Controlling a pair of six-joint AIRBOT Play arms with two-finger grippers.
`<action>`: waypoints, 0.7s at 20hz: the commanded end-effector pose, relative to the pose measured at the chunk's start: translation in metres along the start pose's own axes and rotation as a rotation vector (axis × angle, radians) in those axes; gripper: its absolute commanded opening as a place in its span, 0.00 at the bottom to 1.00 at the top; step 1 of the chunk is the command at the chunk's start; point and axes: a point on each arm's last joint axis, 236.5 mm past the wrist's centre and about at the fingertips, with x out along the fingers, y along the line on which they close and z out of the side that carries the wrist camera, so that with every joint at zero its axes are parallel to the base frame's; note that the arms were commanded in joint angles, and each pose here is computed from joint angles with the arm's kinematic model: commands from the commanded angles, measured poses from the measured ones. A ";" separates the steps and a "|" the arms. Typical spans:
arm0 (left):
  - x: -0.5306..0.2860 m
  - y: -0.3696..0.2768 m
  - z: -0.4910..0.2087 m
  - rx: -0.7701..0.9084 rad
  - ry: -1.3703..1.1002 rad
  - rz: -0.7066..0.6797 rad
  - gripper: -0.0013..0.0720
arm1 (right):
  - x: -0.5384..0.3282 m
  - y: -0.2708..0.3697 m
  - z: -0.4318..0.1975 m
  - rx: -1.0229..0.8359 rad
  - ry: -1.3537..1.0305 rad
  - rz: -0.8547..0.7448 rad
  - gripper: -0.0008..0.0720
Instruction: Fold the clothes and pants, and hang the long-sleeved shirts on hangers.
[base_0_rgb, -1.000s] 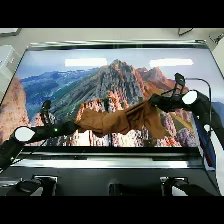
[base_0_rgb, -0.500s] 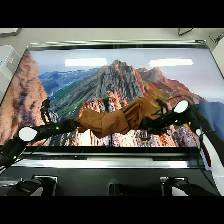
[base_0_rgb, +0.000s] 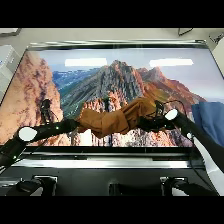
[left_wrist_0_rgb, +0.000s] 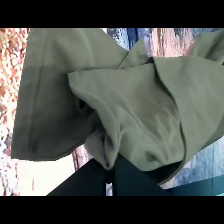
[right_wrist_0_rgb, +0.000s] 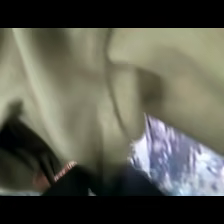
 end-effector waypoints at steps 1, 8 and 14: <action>-0.011 -0.008 0.025 0.052 -0.062 -0.012 0.05 | -0.022 0.016 0.039 -0.087 -0.119 0.001 0.06; -0.209 -0.092 0.211 0.267 -0.589 -0.056 0.05 | -0.376 0.120 0.143 -0.430 -0.914 -0.057 0.06; -0.351 -0.181 0.205 0.462 -0.875 -0.098 0.05 | -0.442 0.141 0.037 -0.435 -0.940 -0.028 0.06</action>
